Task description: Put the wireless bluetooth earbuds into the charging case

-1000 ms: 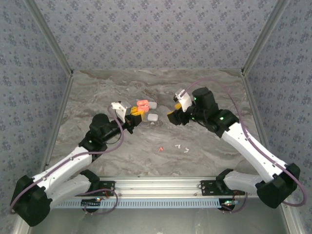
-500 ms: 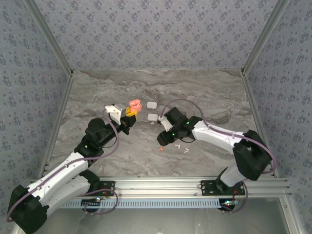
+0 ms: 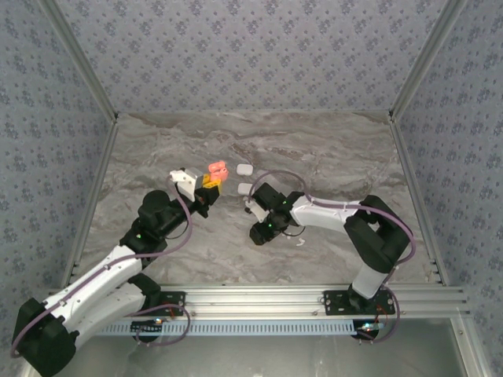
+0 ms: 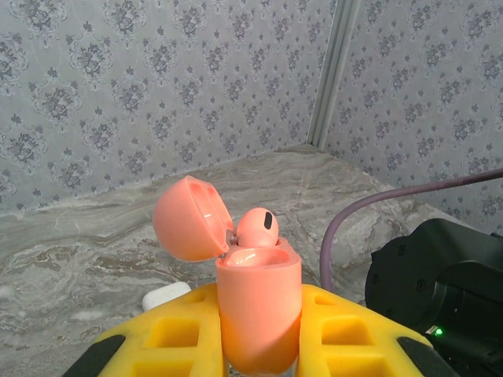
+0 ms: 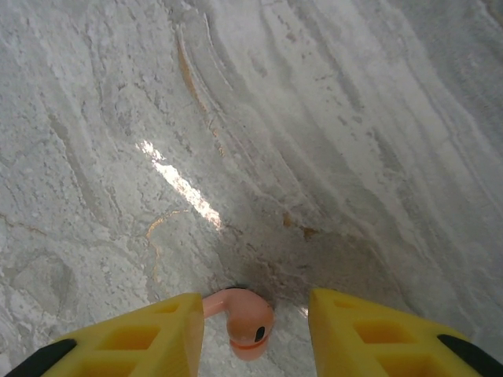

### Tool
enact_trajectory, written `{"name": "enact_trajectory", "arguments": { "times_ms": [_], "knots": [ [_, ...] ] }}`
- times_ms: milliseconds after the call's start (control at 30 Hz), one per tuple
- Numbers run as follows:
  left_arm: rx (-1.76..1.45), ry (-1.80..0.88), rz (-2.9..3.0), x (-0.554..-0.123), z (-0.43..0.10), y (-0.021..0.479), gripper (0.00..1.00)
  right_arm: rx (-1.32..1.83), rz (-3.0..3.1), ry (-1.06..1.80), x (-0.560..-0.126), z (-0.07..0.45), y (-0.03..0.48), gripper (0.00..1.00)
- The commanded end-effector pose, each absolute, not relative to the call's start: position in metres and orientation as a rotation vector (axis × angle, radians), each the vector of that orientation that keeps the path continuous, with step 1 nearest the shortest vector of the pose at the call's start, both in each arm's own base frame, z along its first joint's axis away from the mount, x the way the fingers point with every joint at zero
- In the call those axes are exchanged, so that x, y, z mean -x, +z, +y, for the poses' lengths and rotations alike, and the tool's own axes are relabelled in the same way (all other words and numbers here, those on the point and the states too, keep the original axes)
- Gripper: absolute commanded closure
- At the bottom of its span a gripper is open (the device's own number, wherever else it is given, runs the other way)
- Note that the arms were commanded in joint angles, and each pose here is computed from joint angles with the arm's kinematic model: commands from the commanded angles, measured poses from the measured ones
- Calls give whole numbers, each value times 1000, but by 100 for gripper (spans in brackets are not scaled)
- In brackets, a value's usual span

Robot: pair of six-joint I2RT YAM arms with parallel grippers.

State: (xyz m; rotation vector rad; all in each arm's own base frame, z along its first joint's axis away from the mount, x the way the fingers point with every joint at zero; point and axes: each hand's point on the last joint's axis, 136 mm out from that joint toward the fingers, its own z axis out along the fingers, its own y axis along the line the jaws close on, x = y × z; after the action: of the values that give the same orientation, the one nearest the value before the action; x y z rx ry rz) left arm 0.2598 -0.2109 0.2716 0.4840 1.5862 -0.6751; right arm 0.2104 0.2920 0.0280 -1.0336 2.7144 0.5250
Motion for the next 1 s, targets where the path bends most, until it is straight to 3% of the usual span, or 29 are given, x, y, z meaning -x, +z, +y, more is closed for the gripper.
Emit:
{"name": "enact_trajectory", "arguments": {
  "times_ms": [0,567,967],
  "knots": [
    [-484,-668,1532,-257,-210,289,100,1052,2725,544,-207,297,29,61],
    [-485,-668,1532,-257,-210,290,100,1105,2752,530,-199,295,20,73],
    [-492,-691,1532,-256,-213,290,100,1090,2530,405,-224,277,87,79]
  ]
}}
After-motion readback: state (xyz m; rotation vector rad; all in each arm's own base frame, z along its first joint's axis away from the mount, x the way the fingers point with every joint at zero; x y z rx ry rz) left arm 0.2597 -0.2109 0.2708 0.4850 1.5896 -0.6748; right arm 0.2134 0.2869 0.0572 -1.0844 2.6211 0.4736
